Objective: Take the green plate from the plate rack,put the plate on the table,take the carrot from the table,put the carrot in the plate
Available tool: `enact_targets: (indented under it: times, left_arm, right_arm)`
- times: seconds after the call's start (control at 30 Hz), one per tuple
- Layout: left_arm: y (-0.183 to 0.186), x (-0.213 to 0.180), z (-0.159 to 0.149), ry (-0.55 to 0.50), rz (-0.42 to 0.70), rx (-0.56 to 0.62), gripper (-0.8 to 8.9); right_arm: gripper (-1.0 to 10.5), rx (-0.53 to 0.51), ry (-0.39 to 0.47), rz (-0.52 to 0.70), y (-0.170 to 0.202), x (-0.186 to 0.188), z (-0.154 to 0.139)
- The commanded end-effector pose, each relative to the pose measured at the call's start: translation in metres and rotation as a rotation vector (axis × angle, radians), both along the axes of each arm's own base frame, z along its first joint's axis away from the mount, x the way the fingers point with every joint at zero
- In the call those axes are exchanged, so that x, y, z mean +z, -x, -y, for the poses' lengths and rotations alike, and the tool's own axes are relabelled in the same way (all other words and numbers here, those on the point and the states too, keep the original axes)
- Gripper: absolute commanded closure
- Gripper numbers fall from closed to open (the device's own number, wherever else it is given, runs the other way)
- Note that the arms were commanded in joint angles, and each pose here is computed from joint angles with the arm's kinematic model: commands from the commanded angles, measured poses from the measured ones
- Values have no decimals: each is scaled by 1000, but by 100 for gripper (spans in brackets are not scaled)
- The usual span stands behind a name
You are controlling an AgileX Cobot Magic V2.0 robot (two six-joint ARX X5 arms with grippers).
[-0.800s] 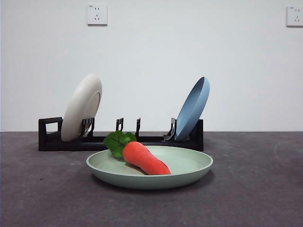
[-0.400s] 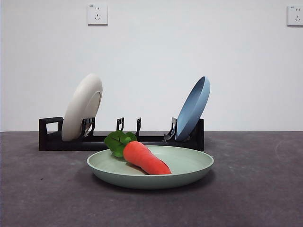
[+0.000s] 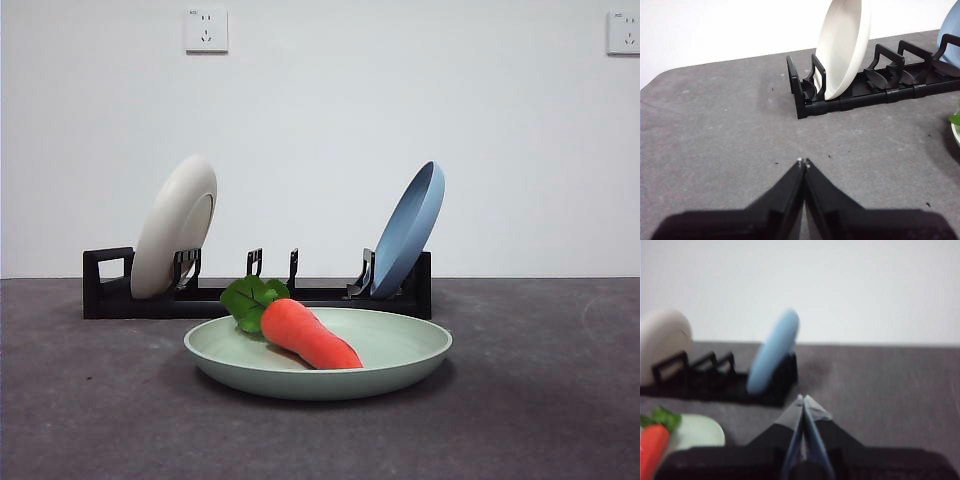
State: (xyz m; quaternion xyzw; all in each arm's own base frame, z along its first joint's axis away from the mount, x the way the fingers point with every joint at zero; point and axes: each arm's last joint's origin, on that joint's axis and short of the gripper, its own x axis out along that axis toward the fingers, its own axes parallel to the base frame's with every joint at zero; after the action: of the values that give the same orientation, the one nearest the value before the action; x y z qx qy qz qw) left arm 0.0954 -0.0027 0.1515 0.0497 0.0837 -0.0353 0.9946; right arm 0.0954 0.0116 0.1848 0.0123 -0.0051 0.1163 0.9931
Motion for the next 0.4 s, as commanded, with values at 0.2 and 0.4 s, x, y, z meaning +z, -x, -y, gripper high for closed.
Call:
enact_targets:
  times: [0.2, 0.4]
  left_arm:
    - [-1, -4, 0, 11, -8, -2, 816]
    - [-1, -4, 0, 11, -8, -2, 816]
  right_arm:
    - [941, -7, -31, -62, -1, -24, 0]
    - [941, -6, -20, -170, 0, -34, 0]
